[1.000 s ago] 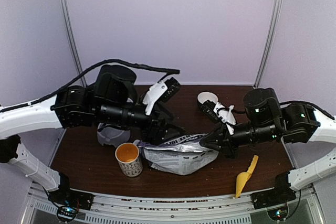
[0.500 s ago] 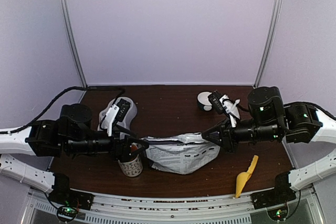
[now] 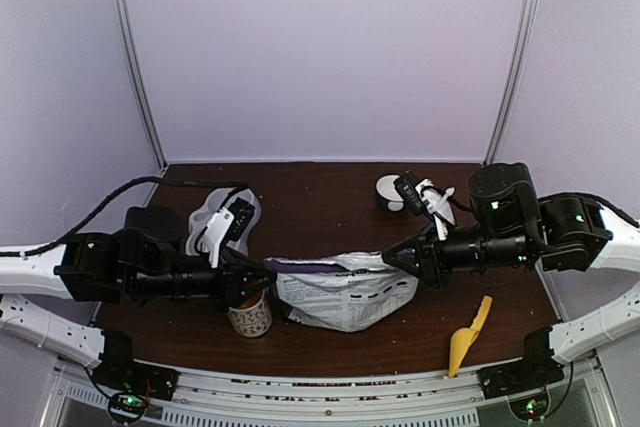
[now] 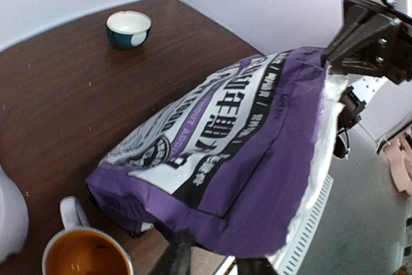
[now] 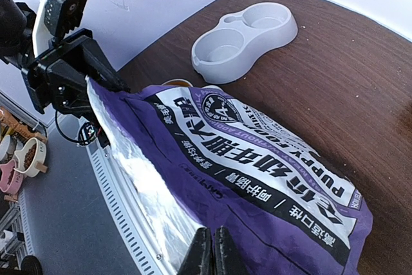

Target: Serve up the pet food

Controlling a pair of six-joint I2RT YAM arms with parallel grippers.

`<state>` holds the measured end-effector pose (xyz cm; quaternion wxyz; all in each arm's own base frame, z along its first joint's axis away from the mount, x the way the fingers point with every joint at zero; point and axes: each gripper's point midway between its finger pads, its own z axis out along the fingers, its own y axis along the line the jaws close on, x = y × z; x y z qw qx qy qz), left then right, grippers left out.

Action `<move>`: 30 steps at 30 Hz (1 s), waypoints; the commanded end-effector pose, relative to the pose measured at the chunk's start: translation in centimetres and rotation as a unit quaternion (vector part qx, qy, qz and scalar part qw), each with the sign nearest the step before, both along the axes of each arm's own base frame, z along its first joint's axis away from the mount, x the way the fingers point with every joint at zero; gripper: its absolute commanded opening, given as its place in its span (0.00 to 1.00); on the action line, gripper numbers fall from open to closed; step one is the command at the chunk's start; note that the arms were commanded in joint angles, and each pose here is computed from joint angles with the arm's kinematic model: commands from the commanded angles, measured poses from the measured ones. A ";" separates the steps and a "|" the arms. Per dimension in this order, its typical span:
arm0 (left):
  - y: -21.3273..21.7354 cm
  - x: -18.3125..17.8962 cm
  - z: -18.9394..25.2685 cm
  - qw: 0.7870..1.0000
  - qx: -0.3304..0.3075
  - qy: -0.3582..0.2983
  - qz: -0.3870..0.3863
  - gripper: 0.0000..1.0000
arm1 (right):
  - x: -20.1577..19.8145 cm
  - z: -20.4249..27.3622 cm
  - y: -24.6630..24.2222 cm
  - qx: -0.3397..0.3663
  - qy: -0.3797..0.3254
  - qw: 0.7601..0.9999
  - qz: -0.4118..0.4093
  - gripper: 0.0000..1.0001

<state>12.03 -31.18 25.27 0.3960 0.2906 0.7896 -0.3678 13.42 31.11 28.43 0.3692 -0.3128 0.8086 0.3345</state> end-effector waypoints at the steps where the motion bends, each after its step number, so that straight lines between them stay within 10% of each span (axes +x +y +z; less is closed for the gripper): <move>1: -1.0 0.7 1.6 0.999 -0.002 -0.033 0.000 0.11 | -0.3 0.4 0.4 -0.002 0.015 1.000 0.008 0.00; 21: -7.7 9.9 8.8 0.983 -0.079 -0.166 0.005 0.00 | -2.1 0.7 2.6 0.051 0.071 0.995 -0.054 0.00; 26: -5.7 10.3 8.4 0.989 -0.080 -0.109 0.060 0.60 | -0.7 0.8 2.4 0.064 0.057 0.990 -0.113 0.00; 30: -1.3 9.8 6.7 0.988 -0.064 -0.019 0.138 0.72 | -0.3 1.0 2.2 0.070 0.050 0.988 -0.131 0.00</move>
